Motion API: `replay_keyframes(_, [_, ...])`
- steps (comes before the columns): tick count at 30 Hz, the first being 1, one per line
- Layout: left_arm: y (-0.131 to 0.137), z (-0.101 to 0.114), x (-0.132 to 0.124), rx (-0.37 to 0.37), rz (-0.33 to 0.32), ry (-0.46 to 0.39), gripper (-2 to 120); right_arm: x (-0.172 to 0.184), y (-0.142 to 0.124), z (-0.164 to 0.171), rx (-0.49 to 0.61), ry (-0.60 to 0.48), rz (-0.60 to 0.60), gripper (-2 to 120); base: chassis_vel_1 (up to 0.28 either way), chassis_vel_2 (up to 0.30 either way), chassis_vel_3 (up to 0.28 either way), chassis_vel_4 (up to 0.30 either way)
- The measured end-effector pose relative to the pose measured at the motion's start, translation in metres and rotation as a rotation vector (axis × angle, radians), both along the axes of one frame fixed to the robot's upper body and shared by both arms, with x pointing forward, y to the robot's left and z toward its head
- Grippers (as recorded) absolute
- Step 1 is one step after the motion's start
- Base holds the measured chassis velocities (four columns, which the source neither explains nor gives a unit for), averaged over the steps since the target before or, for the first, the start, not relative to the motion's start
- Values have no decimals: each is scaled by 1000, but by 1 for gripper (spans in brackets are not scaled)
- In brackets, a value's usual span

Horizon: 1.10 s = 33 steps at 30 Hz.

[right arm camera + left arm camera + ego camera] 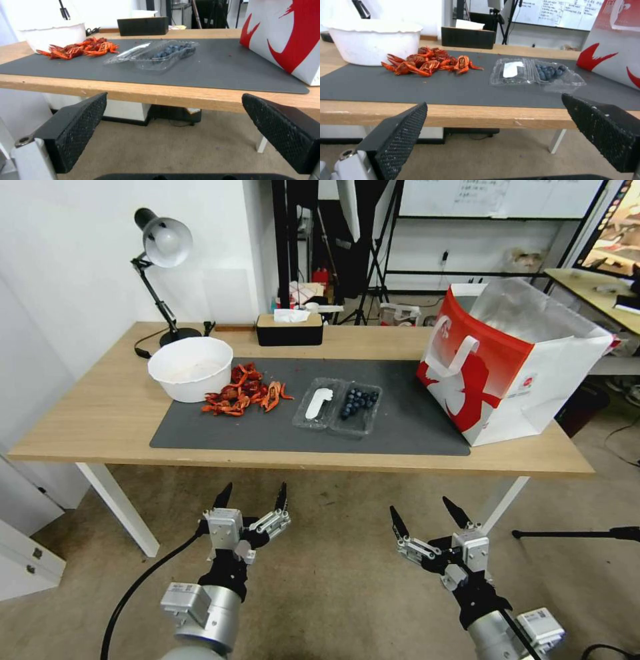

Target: Close the takeout container lid, then place the container into the takeout bag.

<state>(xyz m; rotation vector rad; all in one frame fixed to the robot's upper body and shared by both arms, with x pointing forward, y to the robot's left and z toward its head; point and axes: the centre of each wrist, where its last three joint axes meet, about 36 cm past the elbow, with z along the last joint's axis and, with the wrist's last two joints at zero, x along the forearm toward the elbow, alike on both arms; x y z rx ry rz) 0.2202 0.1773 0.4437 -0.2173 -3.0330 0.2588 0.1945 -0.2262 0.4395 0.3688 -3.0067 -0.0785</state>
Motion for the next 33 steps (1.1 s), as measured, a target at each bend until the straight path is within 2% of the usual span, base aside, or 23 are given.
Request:
replay_keyframes(17, [7, -10, 11, 11, -15, -1, 100, 10, -5, 6, -19, -22, -8, 100, 0, 0, 0, 0])
replay_keyframes(21, [9, -14, 19, 13, -52, 3, 100, 14, -13, 13, -45, -51, -33, 100, 0, 0, 0, 0])
replay_keyframes(25, [12, -17, 23, 13, -67, 7, 100, 31, -26, 22, -72, -83, -29, 100, 0, 0, 0, 0])
replay_keyframes(33, [16, -17, 22, 8, -39, 10, 100, 76, -46, 21, -127, -94, 41, 100, 0, 0, 0, 0])
